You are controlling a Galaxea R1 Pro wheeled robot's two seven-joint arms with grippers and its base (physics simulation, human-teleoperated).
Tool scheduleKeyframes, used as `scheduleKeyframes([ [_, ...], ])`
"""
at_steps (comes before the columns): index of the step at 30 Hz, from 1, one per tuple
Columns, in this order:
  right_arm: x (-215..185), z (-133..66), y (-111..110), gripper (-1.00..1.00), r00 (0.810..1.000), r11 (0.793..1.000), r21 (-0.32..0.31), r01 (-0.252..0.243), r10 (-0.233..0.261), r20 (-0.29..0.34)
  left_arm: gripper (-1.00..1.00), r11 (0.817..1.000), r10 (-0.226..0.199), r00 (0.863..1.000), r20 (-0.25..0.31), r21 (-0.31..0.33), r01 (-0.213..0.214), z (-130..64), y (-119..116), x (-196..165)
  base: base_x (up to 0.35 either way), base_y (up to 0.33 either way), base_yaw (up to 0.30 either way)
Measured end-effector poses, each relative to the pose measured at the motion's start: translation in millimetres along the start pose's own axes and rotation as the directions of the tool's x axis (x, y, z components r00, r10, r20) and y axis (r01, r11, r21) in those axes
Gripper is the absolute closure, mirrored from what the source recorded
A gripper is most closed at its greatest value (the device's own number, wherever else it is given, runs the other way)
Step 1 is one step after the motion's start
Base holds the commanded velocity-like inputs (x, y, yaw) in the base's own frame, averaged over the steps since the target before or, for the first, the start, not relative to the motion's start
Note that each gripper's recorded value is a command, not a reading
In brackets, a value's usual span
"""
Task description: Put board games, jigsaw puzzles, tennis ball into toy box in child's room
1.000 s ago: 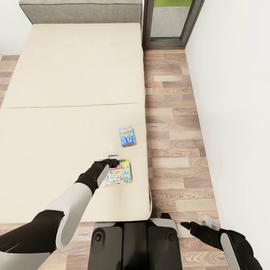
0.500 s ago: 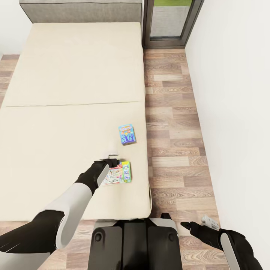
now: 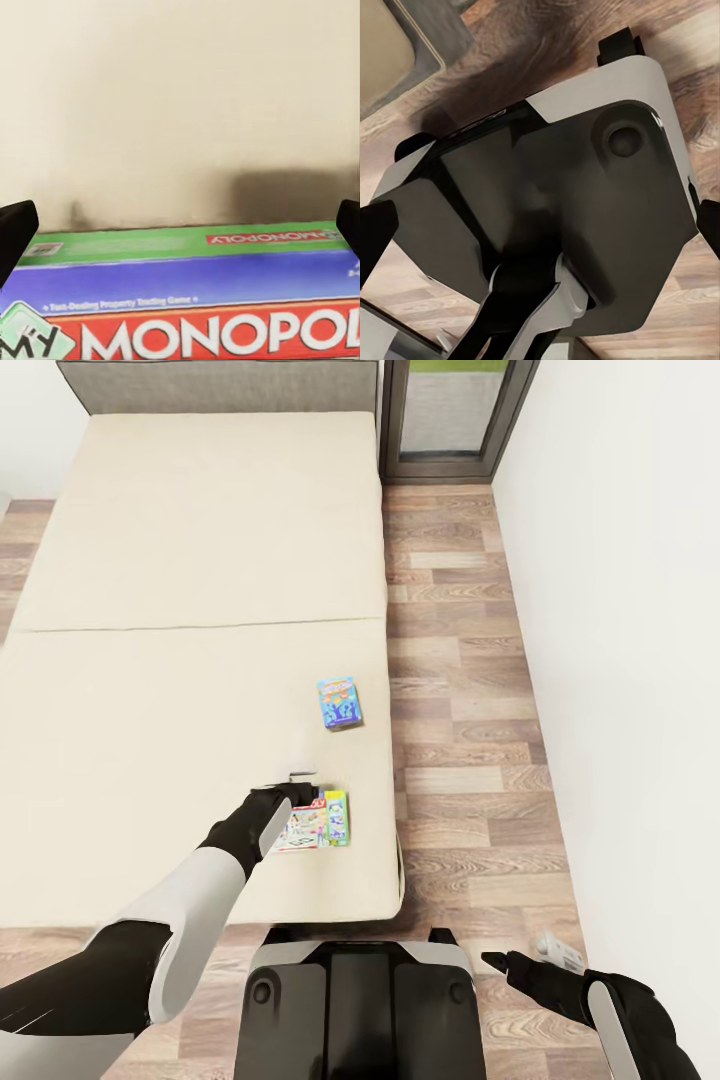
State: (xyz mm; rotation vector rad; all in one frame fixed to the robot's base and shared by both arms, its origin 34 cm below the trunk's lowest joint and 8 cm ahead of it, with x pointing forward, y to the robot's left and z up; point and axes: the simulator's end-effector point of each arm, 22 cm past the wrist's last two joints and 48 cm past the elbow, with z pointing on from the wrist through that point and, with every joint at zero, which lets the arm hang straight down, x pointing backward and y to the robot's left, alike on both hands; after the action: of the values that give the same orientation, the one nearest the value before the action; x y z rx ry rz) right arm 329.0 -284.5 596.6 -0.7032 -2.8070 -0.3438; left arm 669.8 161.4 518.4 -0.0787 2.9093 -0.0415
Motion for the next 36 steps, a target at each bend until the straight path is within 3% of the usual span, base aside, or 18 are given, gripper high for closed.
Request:
scheduleKeyframes([
  [36,0.7,0.3,-1.3,-1.0,1.0,1.0,0.005,0.001,-0.001,-0.001,-1.0,1.0,-0.004,1.0,0.019,0.001,0.004,-0.2,-0.2,-4.1,-0.138,0.0,0.0],
])
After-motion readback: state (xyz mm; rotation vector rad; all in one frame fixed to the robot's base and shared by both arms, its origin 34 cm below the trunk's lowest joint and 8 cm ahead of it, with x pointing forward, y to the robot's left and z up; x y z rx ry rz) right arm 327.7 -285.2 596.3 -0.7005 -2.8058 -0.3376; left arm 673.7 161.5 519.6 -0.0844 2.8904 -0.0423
